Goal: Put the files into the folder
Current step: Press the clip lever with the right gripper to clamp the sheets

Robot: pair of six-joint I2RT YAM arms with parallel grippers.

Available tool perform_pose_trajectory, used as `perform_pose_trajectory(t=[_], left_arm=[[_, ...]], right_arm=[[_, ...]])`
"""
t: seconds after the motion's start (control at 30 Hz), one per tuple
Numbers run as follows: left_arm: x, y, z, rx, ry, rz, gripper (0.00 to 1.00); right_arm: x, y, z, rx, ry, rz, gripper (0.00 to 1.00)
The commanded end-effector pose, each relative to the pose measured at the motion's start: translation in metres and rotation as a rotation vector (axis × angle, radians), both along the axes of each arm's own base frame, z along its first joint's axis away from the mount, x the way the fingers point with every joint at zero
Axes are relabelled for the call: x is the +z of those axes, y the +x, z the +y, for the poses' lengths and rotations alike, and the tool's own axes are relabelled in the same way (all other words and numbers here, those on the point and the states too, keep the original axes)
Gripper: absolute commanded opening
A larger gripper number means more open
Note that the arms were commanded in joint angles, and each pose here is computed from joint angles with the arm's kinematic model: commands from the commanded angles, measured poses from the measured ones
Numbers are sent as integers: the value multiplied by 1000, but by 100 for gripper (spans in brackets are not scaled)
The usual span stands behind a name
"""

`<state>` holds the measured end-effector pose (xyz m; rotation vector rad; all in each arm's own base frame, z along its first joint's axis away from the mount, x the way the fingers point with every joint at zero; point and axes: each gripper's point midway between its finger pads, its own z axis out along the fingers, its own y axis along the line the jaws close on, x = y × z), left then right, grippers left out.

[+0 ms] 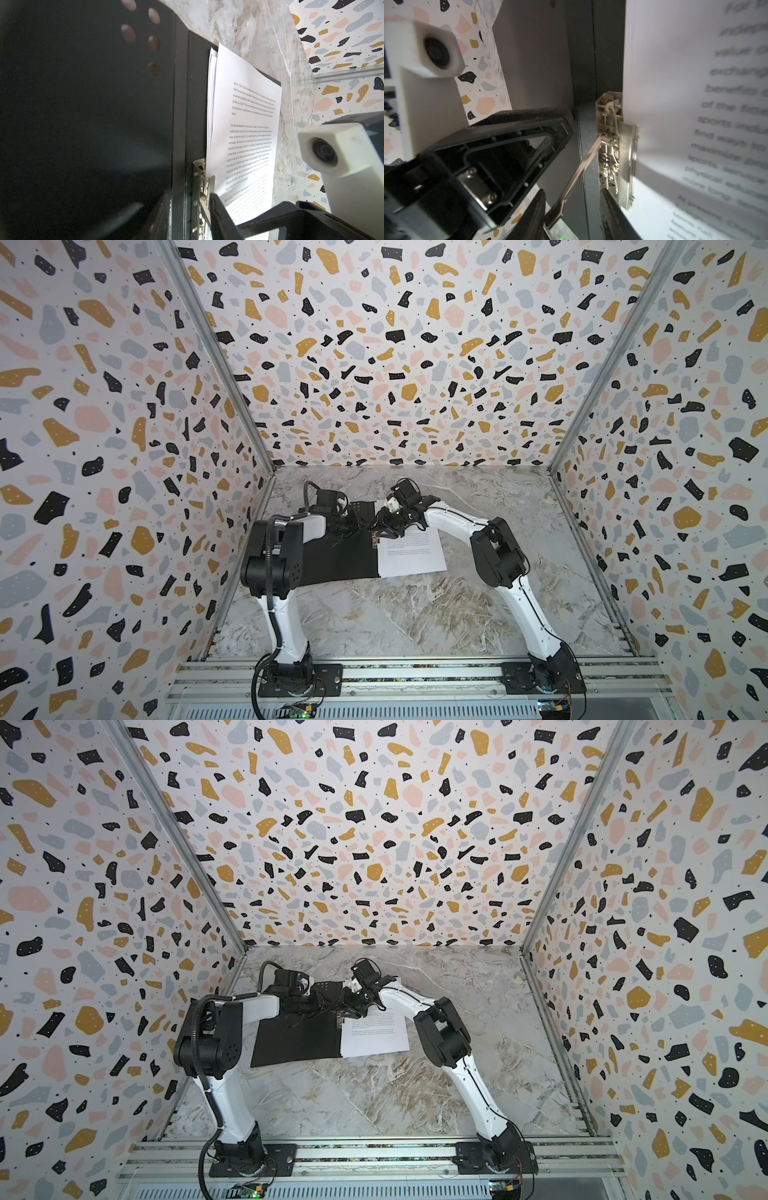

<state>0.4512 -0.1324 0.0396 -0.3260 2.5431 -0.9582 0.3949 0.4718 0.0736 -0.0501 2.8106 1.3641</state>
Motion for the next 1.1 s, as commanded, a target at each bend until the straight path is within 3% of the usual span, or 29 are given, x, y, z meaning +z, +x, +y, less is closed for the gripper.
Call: perform_pose_trajectory(t=[0.0,0.27,0.53,0.8,1.07], left_arm=[[2,6,-3,-3,-6,-15,35],[1,6,-4,-1,-9,-18,35],[3,4,-12,-17,-17,-15,35],[-4,-5,-15,-16,6,17,28],[3,-8,-15,-15,-2,12,28]], right_arm=[[11,-7,3,22,-2,-4,39],[6,-12,-1,27,-16,2,20],[-1,-18,-7,27,-12,8,8],[-8,-22,-14,25,-19,7,6],[-3,-23,-14,33,-8,-6,7]])
